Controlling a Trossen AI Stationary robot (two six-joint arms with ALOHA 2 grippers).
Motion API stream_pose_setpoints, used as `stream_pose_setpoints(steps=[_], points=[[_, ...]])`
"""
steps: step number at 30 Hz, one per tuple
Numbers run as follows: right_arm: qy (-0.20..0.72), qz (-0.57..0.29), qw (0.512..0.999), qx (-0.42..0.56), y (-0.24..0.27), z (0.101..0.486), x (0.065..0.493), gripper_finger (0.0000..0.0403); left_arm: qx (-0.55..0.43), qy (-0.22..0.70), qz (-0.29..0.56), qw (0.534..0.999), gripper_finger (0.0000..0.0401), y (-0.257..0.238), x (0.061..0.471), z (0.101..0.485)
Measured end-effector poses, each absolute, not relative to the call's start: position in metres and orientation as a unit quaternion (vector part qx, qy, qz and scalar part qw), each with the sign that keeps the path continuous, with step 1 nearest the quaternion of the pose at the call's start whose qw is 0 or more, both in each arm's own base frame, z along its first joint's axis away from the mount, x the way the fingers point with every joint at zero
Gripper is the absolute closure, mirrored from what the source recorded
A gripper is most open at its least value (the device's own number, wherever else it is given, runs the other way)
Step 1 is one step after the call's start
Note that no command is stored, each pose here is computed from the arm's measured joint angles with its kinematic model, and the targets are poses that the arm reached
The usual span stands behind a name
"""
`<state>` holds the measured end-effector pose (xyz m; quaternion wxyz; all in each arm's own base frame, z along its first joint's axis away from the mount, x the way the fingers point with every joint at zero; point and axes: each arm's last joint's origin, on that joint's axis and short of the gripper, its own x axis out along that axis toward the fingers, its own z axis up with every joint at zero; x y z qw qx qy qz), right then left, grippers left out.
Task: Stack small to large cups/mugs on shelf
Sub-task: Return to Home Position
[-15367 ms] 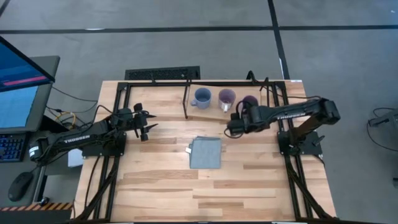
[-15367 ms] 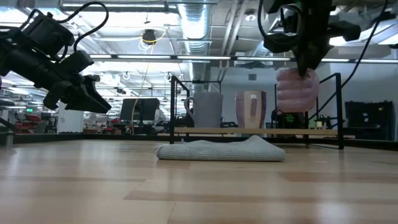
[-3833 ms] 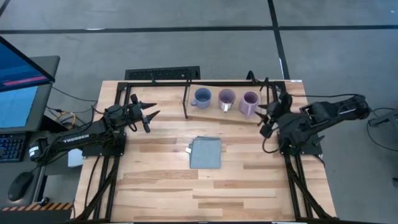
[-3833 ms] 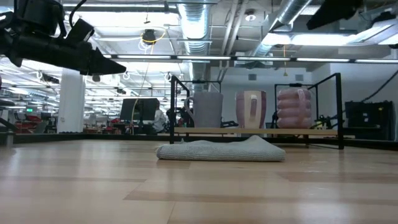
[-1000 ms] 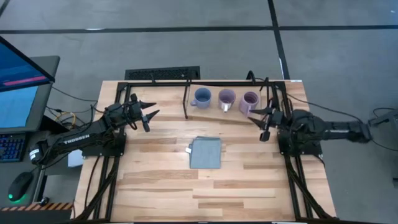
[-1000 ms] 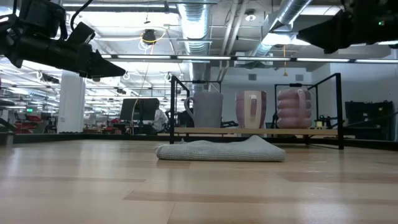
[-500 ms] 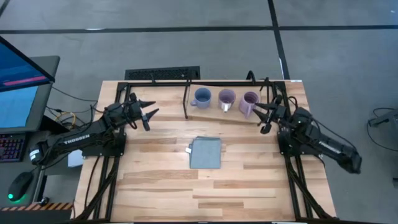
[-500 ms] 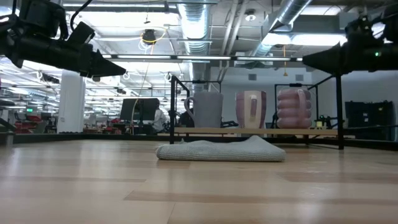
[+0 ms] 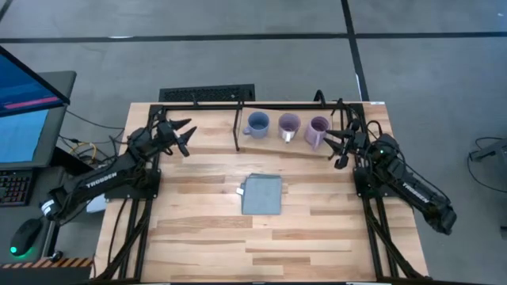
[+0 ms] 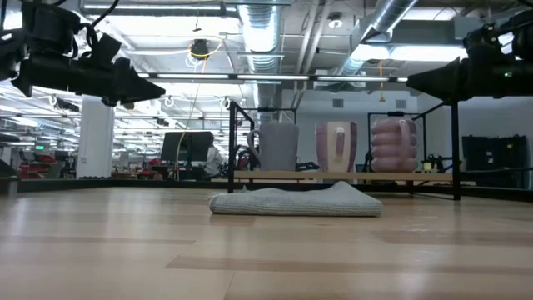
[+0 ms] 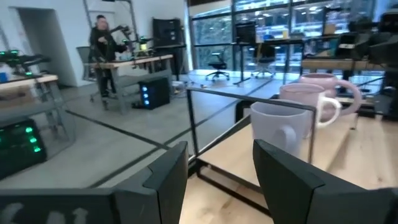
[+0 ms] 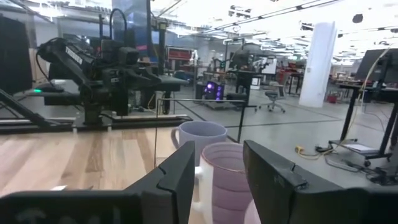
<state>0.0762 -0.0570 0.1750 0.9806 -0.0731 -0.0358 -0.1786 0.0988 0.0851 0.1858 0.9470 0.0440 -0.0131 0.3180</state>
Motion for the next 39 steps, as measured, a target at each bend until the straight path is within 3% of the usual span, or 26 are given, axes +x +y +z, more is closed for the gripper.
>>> stream_pose_setpoints(steps=[39], points=[[-0.029,-0.183,0.980,-0.077,-0.057,0.174,0.076,0.0247,0.028,-0.172,0.323,0.930,0.0227,0.064,0.066,0.213]])
